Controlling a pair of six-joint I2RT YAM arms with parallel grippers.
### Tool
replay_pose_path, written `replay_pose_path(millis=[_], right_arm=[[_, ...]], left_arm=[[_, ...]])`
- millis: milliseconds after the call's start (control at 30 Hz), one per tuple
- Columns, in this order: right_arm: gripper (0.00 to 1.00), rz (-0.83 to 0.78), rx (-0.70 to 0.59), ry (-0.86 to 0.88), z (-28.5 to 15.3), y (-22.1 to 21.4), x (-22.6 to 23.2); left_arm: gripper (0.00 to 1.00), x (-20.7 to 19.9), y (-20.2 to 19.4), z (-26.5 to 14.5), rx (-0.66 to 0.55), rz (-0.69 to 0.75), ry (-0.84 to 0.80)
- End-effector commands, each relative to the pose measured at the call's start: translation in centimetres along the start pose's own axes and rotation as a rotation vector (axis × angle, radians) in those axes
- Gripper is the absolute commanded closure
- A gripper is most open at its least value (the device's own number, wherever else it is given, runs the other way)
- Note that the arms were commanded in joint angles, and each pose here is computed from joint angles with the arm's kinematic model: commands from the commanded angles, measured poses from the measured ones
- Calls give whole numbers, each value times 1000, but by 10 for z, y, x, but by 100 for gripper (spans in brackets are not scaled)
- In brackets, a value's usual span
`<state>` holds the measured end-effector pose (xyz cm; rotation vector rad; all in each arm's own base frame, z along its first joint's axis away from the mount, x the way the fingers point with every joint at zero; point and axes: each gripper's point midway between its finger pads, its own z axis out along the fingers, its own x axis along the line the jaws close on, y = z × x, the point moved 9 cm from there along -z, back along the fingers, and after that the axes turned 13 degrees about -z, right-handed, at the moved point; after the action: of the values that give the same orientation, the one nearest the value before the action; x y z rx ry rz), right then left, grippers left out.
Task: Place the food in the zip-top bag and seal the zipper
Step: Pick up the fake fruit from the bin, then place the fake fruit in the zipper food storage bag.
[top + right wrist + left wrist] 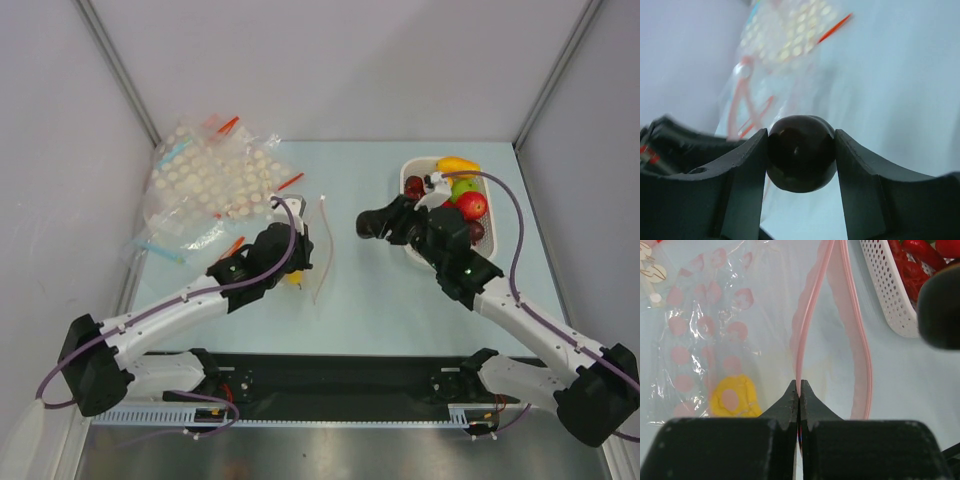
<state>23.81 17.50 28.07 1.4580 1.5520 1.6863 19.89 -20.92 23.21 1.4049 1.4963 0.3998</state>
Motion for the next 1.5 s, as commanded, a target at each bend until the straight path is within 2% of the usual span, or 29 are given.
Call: replay_pose_path(millis=[0,133,433,600,733,1000,1100,1200,1233,1300,1467], right_arm=[[67,-95,-24,266,-10,-1,34],[67,-191,-24,371,-19,-13,59],[67,-246,-62,491,-31,-26,76],[67,-255,-53,497,-25,-35,78],[68,-250,-28,478,-17,-44,78],[67,-249,-11,246,-1,-51,60],[61,-252,-11,217,0,-51,58],[47,-248,0,183,2,-52,56],[32,-251,3,184,3,-52,56],[22,-249,2,179,2,-51,56],[22,-257,-39,173,-10,-39,54]], left_arm=[[100,-14,14,-1,-14,1,-45],[100,-16,12,3,7,13,-42],[100,-20,13,1,21,12,-89],[100,-30,12,-10,35,-3,-247],[100,-35,14,-18,37,-8,-324],[100,-33,18,-24,20,-11,-324],[100,-34,18,-24,22,-11,-328],[100,-35,18,-24,24,-9,-339],[100,-35,17,-24,25,-8,-341],[100,-35,19,-25,20,-8,-344],[100,-26,21,-23,-2,-18,-232]])
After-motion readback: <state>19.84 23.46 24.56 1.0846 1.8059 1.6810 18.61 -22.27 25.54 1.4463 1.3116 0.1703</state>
